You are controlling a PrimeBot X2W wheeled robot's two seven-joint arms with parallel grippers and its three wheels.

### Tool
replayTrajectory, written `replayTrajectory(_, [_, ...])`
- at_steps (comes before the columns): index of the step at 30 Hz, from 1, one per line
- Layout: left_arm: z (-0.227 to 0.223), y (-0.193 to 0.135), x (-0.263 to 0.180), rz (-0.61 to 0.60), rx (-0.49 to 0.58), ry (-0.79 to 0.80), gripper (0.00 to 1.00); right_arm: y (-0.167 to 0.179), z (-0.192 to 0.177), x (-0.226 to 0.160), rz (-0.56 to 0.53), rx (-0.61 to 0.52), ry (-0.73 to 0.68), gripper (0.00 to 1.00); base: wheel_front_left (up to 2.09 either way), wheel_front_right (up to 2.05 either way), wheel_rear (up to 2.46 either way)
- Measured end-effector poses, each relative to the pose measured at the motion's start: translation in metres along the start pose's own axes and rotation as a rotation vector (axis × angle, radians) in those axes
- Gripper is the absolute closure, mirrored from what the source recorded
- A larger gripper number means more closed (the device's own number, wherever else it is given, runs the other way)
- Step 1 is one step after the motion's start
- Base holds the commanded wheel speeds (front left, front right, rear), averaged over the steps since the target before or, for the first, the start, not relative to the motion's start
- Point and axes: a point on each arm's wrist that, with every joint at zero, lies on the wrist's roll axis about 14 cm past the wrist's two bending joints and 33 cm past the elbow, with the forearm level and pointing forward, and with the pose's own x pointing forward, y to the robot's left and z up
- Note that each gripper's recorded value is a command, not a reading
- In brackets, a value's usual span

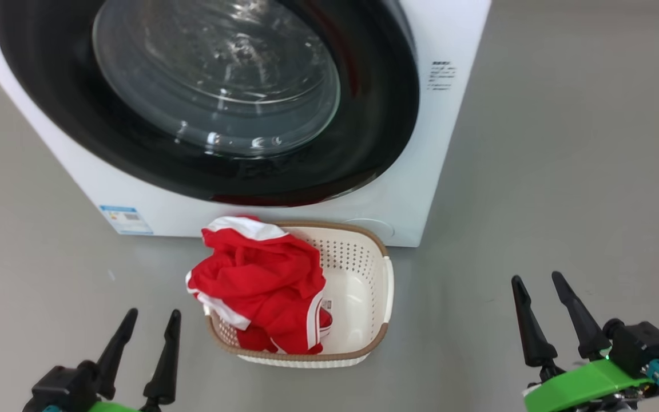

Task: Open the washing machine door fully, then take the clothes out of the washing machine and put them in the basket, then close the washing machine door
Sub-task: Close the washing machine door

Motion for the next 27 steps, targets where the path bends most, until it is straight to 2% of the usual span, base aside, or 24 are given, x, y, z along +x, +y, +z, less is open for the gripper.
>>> replayTrajectory(14, [-0.003, -0.012, -0.003, -0.034, 0.001, 0.005, 0.00, -0.030, 0.003, -0.040, -0.109, 0.017, -0.012, 0.00, 0.00, 0.00, 0.00])
replayTrajectory(27, [-0.005, -0.013, -0.001, -0.037, 0.000, 0.010, 0.00, -0.034, 0.000, -0.040, -0.123, 0.020, -0.004, 0.00, 0.00, 0.00, 0.00])
